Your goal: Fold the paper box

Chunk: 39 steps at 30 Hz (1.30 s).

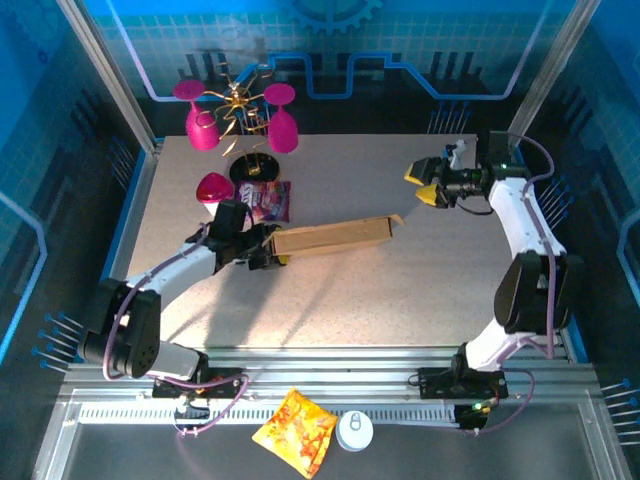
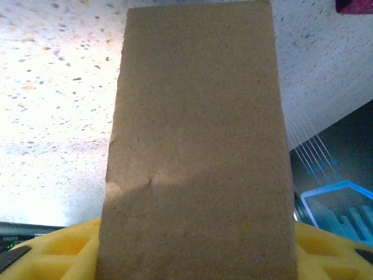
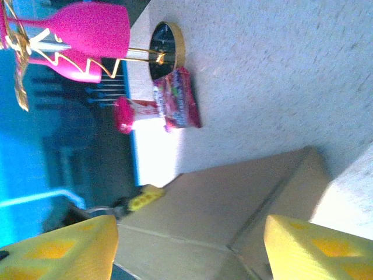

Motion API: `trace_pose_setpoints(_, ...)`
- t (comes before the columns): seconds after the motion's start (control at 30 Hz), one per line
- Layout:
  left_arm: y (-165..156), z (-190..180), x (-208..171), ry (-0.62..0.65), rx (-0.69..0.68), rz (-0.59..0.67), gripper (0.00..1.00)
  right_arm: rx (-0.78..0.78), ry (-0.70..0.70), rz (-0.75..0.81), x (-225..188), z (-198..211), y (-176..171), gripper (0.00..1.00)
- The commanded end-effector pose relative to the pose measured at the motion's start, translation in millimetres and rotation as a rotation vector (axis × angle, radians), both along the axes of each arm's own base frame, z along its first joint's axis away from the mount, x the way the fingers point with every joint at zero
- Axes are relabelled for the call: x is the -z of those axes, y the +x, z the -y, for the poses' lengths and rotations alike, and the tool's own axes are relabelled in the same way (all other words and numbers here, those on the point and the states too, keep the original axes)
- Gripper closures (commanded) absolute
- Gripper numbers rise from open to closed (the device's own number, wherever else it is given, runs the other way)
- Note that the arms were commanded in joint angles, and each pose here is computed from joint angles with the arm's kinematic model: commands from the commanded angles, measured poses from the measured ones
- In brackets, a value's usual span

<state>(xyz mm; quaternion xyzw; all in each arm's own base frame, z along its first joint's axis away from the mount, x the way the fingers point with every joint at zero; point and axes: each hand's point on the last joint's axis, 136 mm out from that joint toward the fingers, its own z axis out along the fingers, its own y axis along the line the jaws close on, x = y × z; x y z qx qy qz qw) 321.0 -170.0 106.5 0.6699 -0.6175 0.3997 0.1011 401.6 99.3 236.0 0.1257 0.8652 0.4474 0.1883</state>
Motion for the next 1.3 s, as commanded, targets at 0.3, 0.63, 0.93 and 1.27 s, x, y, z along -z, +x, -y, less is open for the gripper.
trace_pose_setpoints(0.3, -8.1, -32.9, 16.7, -0.065, -0.254, -0.374, 0.92, -0.154, -0.443, 0.961, -34.2, -23.3, 0.9, 0.32)
trace_pose_setpoints(0.63, 12.8, -51.1, 31.6, -0.097, -0.302, -0.446, 0.91, -0.412, -0.622, 1.127, 0.5, -54.1, -13.8, 0.37)
trace_pose_setpoints(0.93, 20.7, -58.8, 35.8, -0.096, -0.326, -0.46, 0.89, -0.569, -0.615, 1.005, 10.8, -74.3, 0.2, 0.56)
trace_pose_setpoints(1.27, 28.2, -59.7, 37.5, -0.099, -0.332, -0.455, 0.88, -0.644, -0.661, 0.973, 22.0, -88.7, 2.3, 0.72)
